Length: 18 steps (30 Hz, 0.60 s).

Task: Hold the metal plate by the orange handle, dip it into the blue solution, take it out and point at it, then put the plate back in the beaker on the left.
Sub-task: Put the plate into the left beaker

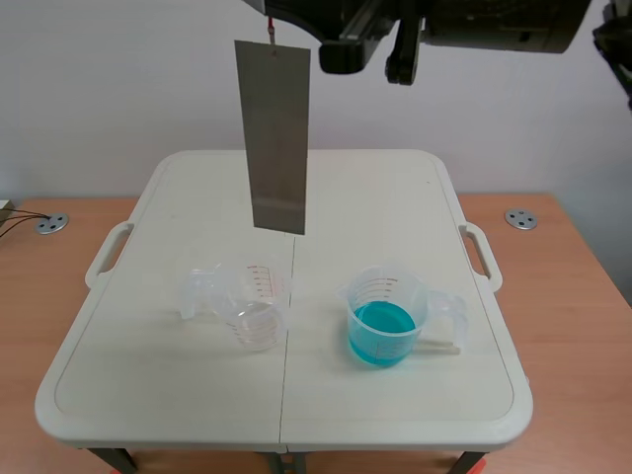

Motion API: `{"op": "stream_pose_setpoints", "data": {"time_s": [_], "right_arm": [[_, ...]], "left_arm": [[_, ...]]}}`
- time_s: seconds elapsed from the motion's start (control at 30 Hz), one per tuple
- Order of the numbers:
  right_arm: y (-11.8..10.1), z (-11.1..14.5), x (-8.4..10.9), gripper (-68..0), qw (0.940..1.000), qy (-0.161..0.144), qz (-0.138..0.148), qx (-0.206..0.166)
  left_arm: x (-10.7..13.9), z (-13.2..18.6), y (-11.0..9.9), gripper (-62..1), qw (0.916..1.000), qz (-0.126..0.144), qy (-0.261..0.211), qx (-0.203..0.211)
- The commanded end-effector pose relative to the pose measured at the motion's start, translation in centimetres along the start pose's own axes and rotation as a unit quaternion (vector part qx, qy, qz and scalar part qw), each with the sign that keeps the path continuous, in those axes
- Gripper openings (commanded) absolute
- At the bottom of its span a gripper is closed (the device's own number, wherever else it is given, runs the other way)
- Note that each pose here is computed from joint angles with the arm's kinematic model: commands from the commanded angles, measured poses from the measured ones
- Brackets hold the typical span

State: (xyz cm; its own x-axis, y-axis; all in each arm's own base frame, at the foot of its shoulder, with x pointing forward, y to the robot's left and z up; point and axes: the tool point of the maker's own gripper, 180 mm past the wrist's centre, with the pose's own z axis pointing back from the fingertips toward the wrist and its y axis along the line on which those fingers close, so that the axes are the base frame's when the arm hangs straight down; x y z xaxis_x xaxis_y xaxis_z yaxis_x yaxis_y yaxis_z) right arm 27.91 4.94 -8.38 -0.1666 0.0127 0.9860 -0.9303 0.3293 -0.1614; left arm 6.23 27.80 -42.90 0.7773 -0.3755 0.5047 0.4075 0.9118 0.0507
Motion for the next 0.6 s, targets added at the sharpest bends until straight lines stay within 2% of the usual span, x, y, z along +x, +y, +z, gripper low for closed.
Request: {"op": "stream_pose_setpoints", "data": {"time_s": [0.0, 0.13, 0.27, 0.37, 0.57], "right_arm": [[-0.2, -0.5, 1.2, -66.2, 0.9998, -0.019, 0.008, 0.002], [-0.1, -1.7, 1.3, -66.2, 0.9996, -0.025, 0.003, 0.012], [-0.5, -2.8, 1.2, -66.2, 0.9994, -0.03, -0.007, 0.014], [-0.6, -3.5, 1.1, -66.2, 0.9993, -0.031, -0.014, 0.018], [-0.7, -5.0, 0.4, -66.2, 0.9988, -0.029, -0.031, 0.027]], "left_arm": [[0.2, -0.4, -1.4, -56.2, 0.9998, 0.006, -0.007, -0.016], [-1.8, -1.2, -5.5, -56.2, 0.998, 0.006, 0.016, -0.062], [-2.8, -1.7, -8.6, -56.2, 0.9951, 0.001, 0.03, -0.095], [-3.4, -2.2, -9.9, -56.2, 0.9933, 0.004, 0.037, -0.109], [-4.4, -3.0, -10.9, -56.2, 0.9912, 0.009, 0.05, -0.122]]}}
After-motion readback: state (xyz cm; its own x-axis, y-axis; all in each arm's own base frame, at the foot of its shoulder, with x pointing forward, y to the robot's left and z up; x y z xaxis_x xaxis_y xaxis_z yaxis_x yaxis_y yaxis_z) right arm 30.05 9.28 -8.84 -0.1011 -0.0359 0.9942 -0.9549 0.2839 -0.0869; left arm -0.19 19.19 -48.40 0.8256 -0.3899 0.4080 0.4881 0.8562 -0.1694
